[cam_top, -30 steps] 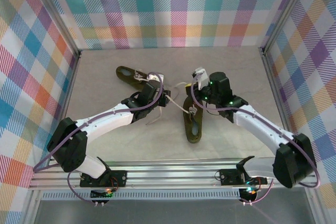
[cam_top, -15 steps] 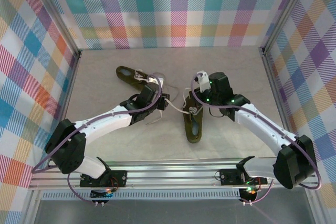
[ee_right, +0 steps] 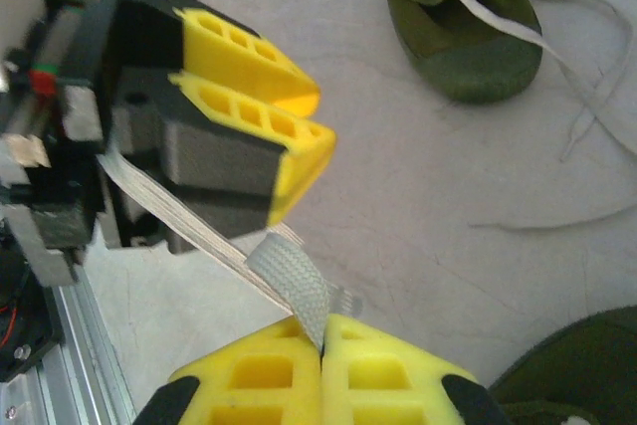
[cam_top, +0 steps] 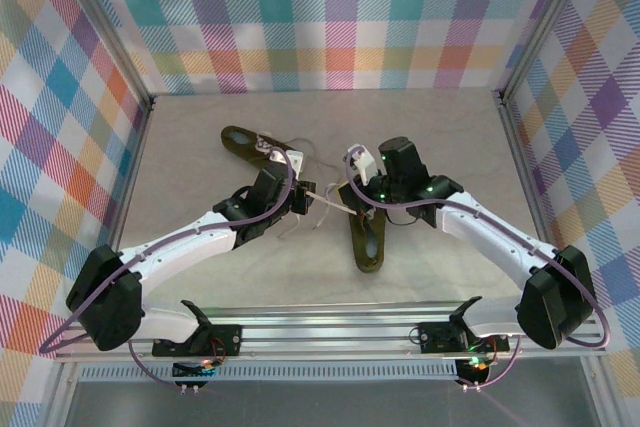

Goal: Tie the shoes

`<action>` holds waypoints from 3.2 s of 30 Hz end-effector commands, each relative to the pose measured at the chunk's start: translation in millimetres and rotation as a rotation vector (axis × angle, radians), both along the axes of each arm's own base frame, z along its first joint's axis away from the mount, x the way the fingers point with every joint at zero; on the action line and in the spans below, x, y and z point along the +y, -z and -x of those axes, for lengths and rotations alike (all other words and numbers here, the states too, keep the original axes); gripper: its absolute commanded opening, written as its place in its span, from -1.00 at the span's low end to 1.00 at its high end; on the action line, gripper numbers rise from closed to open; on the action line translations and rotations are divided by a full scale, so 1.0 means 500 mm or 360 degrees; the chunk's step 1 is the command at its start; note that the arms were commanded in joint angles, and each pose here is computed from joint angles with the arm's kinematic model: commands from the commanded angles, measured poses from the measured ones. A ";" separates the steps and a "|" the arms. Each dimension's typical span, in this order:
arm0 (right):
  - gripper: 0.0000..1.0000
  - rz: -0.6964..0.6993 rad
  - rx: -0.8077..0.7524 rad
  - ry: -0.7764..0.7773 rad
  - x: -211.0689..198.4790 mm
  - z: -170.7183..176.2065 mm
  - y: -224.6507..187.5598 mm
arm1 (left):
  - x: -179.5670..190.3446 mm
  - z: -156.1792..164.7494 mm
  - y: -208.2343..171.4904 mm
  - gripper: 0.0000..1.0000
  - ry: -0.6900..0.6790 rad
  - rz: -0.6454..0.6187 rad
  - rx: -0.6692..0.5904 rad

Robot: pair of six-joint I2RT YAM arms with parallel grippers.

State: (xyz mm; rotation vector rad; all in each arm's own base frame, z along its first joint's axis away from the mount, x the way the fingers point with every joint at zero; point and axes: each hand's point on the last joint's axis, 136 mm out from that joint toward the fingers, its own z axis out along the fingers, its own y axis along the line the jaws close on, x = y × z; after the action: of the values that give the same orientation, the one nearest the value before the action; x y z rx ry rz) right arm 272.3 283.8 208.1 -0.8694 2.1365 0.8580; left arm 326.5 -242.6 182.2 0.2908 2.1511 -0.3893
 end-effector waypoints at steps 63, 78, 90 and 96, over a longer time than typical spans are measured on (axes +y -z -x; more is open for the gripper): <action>-0.89 -0.0083 -0.0124 0.0060 -0.057 0.038 0.065 | -0.264 -0.014 -0.030 -1.00 0.1184 0.0725 0.0033; -0.92 -0.0086 -0.0136 0.0120 -0.067 0.033 0.065 | -0.210 -0.032 0.088 0.01 0.0814 0.0426 0.0385; -1.00 -0.0064 -0.0112 0.0240 -0.080 0.011 0.075 | -0.074 -0.048 0.123 0.44 0.0651 -0.0616 0.0497; -1.00 -0.0098 -0.0055 0.0258 -0.079 0.003 0.071 | -0.031 -0.069 0.118 0.44 0.0615 -0.0891 0.0434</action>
State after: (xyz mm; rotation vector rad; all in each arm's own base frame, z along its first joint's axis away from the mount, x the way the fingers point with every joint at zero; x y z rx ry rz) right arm 265.9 240.1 163.4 -0.6861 2.1285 0.7751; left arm 362.2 -282.1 131.3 0.9302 2.4085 -0.2431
